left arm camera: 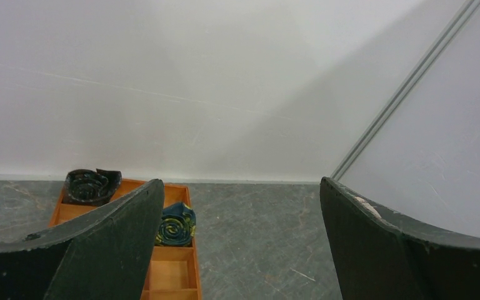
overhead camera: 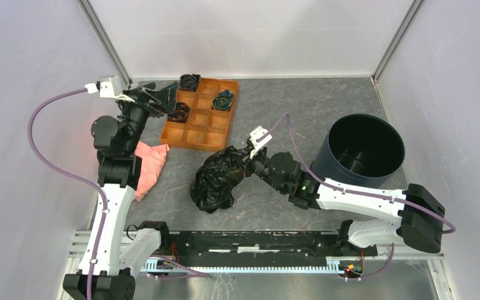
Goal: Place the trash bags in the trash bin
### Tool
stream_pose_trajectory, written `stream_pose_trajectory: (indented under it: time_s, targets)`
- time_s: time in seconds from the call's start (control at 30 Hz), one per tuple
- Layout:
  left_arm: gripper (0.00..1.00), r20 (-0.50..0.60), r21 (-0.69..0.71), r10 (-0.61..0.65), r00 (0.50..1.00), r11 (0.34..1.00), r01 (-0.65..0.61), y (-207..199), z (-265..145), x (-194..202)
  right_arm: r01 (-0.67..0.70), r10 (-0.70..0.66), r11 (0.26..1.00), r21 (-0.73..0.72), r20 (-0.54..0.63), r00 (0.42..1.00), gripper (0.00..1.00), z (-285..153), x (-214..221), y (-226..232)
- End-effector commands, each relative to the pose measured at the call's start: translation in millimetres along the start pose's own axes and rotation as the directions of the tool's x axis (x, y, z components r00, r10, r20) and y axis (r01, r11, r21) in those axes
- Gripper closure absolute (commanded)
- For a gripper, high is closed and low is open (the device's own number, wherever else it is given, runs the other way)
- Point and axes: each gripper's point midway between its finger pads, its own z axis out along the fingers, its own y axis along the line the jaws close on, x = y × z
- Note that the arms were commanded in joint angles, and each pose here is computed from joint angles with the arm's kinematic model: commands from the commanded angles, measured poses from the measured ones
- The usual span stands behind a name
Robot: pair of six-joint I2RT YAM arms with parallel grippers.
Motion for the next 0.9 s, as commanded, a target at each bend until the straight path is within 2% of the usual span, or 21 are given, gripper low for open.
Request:
stream_pose_trajectory:
  time_s: [0.0,0.1,0.23,0.47,0.67,0.87]
  targets:
    - [0.0,-0.009,0.068,-0.051,0.999,0.996,0.051,-11.4,8.7,-2.5,-0.139,0.132,0.988,-0.071,-0.094,0.987,1.0,-6.7,9.8,11.7]
    - [0.0,-0.064,0.087,-0.089,0.994,0.992,0.095,-11.0,17.6,11.1,-0.133,0.126,0.988,-0.082,-0.077,0.989,1.0,-7.6,-12.2,5.9]
    - [0.0,-0.163,0.169,-0.141,0.977,0.971,0.169,-22.0,27.5,31.1,-0.098,0.1,0.994,-0.048,0.026,0.995,1.0,-18.9,-54.7,-14.6]
    - [0.0,-0.318,0.303,-0.226,0.921,0.896,0.325,-44.4,37.4,56.5,-0.156,0.158,0.987,-0.027,0.116,0.981,1.0,-28.6,-102.9,-49.1]
    - [0.0,-0.348,0.412,-0.196,0.917,0.846,0.337,-76.1,30.6,62.9,-0.197,0.191,0.98,0.029,0.151,0.97,1.0,-35.0,-118.0,-70.4]
    - [0.0,-0.385,0.57,-0.071,0.92,0.766,0.297,-147.0,6.3,86.8,-0.309,0.28,0.942,0.129,0.202,0.938,1.0,-42.4,-131.3,-102.8]
